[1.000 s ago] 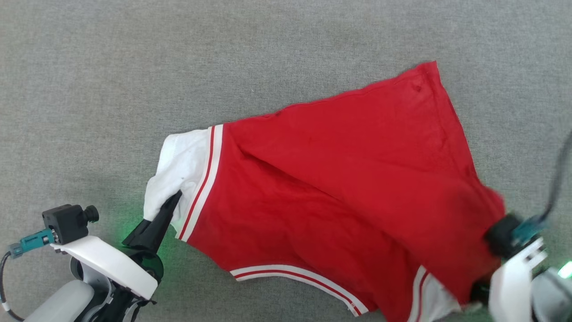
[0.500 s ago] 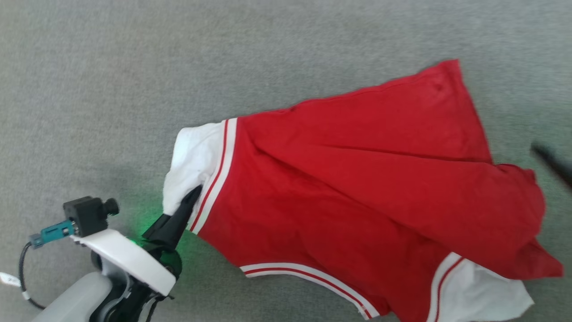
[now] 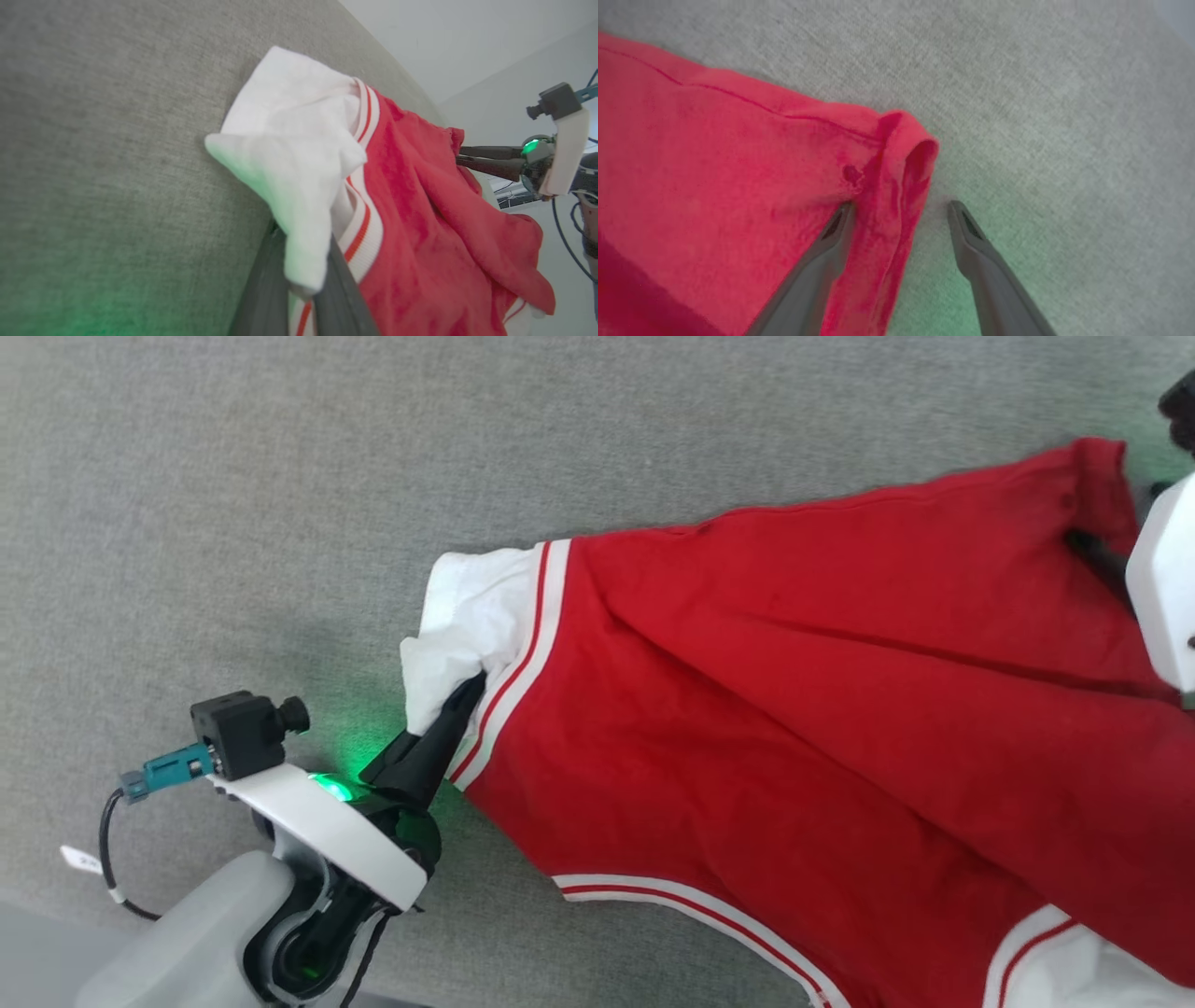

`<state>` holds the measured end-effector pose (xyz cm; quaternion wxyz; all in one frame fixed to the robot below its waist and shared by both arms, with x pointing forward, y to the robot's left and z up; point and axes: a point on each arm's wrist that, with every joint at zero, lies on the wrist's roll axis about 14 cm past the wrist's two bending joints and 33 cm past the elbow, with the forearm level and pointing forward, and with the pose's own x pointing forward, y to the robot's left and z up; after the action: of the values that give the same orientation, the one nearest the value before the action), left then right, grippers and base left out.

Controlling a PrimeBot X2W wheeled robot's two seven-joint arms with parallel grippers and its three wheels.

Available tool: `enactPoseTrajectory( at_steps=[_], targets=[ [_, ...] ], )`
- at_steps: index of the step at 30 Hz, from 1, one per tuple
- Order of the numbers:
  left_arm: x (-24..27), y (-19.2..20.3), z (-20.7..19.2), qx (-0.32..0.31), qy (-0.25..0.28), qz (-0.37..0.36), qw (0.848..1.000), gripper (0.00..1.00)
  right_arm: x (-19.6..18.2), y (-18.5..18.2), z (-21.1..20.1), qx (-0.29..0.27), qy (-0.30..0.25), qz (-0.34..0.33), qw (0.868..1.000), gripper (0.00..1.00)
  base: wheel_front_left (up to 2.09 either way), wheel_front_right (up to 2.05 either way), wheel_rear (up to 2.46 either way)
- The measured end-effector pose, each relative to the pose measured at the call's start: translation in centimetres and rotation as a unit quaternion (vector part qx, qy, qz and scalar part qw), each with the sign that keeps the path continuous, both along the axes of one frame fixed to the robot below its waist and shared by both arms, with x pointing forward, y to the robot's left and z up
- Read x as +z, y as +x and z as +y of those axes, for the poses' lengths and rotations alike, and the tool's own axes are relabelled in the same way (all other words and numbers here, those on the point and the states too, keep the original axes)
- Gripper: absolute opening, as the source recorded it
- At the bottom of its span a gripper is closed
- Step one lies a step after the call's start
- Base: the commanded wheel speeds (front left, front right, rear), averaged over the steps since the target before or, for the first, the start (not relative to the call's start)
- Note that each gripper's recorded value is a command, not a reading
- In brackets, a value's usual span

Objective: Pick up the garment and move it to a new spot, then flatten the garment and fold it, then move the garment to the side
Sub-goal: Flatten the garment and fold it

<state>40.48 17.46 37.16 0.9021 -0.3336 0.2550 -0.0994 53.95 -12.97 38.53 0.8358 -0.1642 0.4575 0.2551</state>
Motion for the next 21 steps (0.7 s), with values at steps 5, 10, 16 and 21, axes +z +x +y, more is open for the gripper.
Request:
enactPoseTrajectory(
  at_steps=[5, 10, 16, 21],
  targets=[
    [-0.4, -0.1, 0.3, 0.006, 0.003, 0.005, 1.0, 0.0, -1.9, 0.2, 0.7, 0.025, -0.017, 0.025, 0.999, 0.74, 0.0, 0.0, 0.0],
    [-0.2, 0.0, 0.4, 0.01, 0.006, 0.002, 1.0, 0.0, -1.6, -0.1, 1.2, 0.029, -0.001, 0.028, 0.999, 0.0, 0.0, 0.0, 0.0],
    [1.1, 0.8, 1.4, 0.006, 0.032, -0.026, 0.999, 0.0, 0.5, 0.8, 0.8, -0.003, 0.037, -0.019, 0.999, 0.0, 0.0, 0.0, 0.0],
    [4.3, 4.5, 1.1, -0.023, 0.05, -0.086, 0.995, 0.0, 5.8, 4.1, -1.7, -0.059, 0.075, -0.114, 0.989, 0.0, 0.0, 0.0, 0.0]
  ],
)
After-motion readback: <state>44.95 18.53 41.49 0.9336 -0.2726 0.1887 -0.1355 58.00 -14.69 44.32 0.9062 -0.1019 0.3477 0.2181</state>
